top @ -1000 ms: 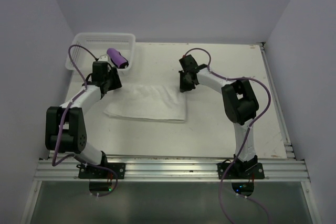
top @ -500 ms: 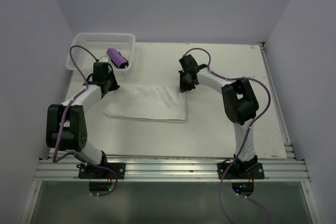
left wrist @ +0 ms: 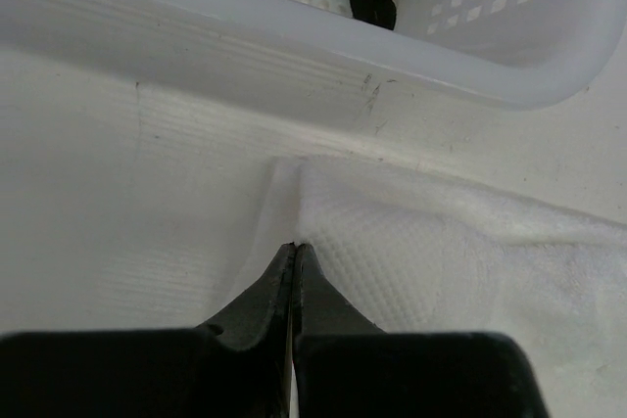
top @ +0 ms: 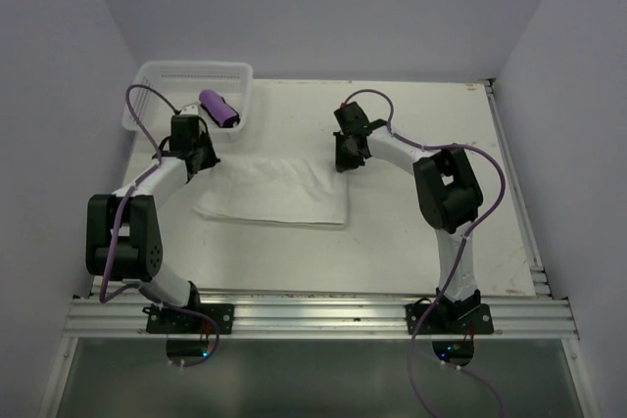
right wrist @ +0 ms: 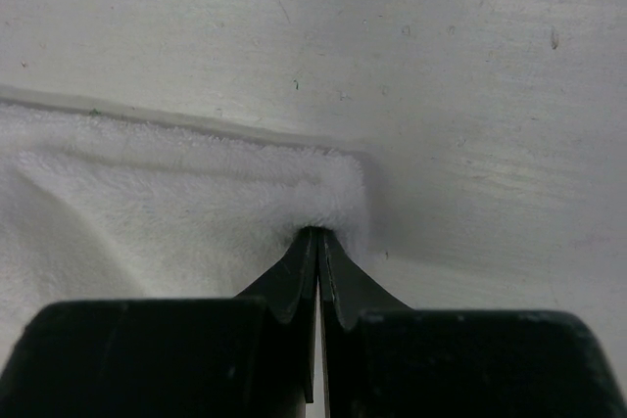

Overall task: Roll the towels
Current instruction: Fold the towel

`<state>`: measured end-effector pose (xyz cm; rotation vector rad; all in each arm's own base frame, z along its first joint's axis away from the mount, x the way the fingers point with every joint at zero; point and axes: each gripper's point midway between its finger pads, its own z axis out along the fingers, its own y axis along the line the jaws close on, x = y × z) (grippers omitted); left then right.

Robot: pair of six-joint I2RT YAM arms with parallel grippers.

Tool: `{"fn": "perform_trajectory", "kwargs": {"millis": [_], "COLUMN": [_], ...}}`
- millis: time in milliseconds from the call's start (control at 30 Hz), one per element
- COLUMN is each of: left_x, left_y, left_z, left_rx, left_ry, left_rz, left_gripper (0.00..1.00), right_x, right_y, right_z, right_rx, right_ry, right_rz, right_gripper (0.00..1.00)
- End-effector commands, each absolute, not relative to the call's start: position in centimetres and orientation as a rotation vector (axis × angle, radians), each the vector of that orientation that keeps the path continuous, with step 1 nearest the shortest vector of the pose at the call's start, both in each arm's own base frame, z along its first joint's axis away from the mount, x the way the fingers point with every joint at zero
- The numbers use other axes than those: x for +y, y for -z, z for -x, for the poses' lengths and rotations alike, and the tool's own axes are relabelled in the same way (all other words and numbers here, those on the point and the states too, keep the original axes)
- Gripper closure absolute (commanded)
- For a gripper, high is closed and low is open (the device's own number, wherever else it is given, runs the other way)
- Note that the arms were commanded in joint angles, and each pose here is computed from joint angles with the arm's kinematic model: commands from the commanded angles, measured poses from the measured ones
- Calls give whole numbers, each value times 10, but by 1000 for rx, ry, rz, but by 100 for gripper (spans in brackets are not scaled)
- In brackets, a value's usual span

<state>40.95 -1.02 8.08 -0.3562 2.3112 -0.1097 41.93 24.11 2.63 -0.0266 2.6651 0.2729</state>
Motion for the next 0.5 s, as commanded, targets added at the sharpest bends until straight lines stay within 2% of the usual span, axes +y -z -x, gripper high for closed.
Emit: {"fn": "perform_trajectory", "kwargs": {"millis": [0,467], "left_x": [7,24], "left_y": [-102,-77], "left_z": [-423,-424], "left_rx": [2239,2292], "left_ry": [34,-93], "left_rz": [400,488], "left_gripper": [100,100], "right_x": [219,212], "right_y": [-14,-9], "right_z": [-423,-422], "right_rx": [2690,2705], "right_ry": [-140,-119], "right_rz": [5,-40], "right_gripper": [98,98]}}
